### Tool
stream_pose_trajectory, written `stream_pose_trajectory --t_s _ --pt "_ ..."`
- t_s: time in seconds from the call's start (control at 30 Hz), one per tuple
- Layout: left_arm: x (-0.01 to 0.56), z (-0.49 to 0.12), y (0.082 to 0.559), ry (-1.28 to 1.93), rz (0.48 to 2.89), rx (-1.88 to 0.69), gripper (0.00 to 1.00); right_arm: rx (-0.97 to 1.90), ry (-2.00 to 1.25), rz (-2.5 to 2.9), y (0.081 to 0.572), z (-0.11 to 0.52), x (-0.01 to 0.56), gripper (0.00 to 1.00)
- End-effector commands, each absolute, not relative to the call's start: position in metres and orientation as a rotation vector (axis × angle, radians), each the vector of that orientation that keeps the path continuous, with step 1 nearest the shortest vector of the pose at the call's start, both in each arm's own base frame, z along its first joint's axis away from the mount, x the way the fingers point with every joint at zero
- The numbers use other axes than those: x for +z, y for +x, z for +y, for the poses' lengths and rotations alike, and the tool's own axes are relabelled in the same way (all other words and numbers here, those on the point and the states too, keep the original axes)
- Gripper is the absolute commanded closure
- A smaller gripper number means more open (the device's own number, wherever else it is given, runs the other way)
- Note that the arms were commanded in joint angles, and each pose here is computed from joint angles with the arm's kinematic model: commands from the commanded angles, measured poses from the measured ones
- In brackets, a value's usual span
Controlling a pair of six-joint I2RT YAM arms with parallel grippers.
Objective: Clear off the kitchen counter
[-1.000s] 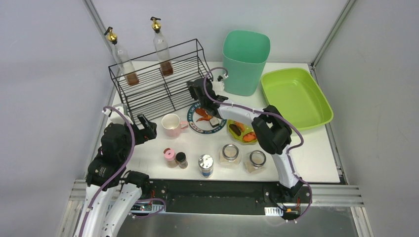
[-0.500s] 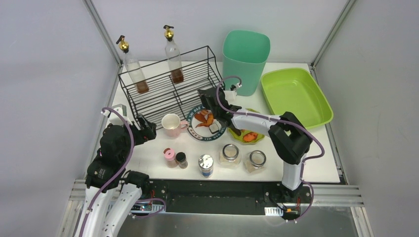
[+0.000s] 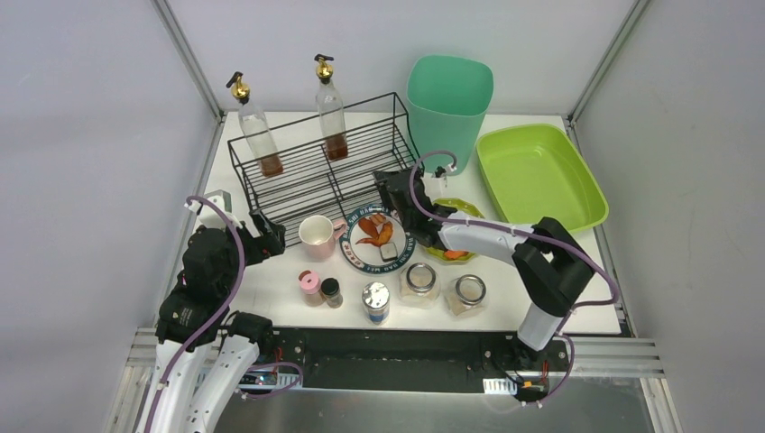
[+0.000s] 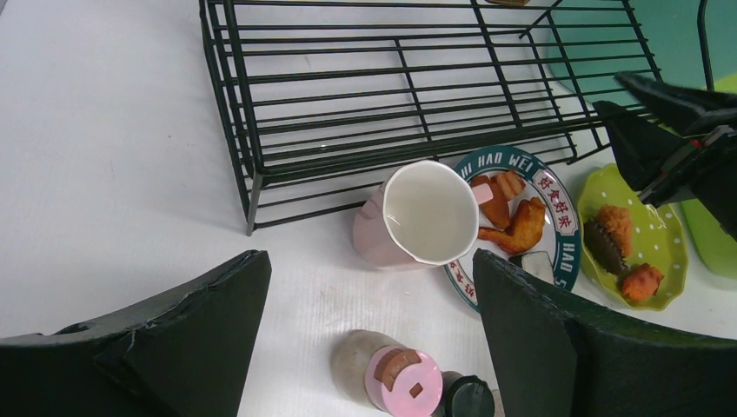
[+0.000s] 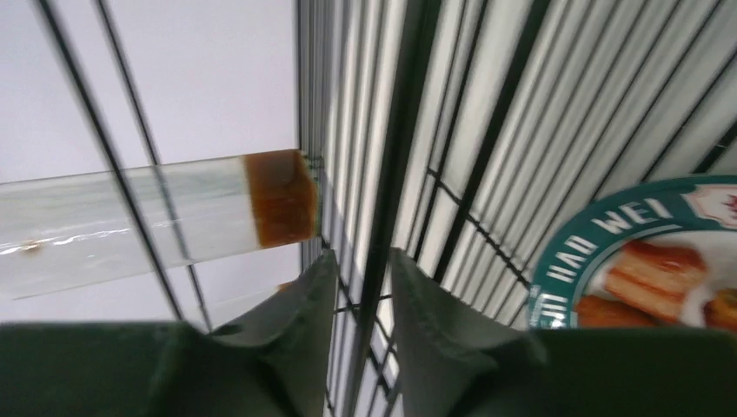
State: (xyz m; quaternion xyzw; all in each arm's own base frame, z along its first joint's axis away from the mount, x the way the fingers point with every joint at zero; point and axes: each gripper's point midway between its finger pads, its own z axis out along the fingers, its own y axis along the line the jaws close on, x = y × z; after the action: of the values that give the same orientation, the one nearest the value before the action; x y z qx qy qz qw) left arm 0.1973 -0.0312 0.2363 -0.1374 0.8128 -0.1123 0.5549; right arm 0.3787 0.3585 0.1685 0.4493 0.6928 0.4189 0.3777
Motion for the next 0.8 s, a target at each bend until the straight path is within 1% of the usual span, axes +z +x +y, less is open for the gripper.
stream_pose_trajectory --t_s 0.0,0.07,0.17,0.23,0.43,0.5,0.6,0.77 --pt "0.238 -0.029 0.199 -0.345 1.922 -0.257 0.10 0.967 1.066 1.831 0.362 0.344 0.167 0.54" --pt "0.239 -0.030 0.200 -0.335 1.927 -0.260 0.09 0.967 1.032 1.850 0.359 0.345 0.169 0.40" --pt "0.241 -0.037 0.200 -0.301 1.937 -0.292 0.05 0.972 0.959 1.868 0.356 0.345 0.180 0.25" --pt "0.243 -0.046 0.199 -0.260 1.948 -0.334 0.04 0.967 0.907 1.897 0.352 0.344 0.185 0.19" --pt "0.255 -0.080 0.190 -0.181 1.989 -0.547 0.05 0.922 0.711 2.011 0.325 0.333 0.194 0.15" --pt "0.257 -0.089 0.185 -0.150 2.010 -0.606 0.02 0.896 0.618 2.058 0.312 0.325 0.195 0.14" --pt "0.261 -0.101 0.176 -0.111 2.030 -0.687 0.01 0.807 0.426 2.168 0.287 0.312 0.195 0.14" --pt "0.261 -0.120 0.163 -0.031 2.094 -0.805 0.01 0.753 0.033 2.273 0.236 0.299 0.204 0.12"
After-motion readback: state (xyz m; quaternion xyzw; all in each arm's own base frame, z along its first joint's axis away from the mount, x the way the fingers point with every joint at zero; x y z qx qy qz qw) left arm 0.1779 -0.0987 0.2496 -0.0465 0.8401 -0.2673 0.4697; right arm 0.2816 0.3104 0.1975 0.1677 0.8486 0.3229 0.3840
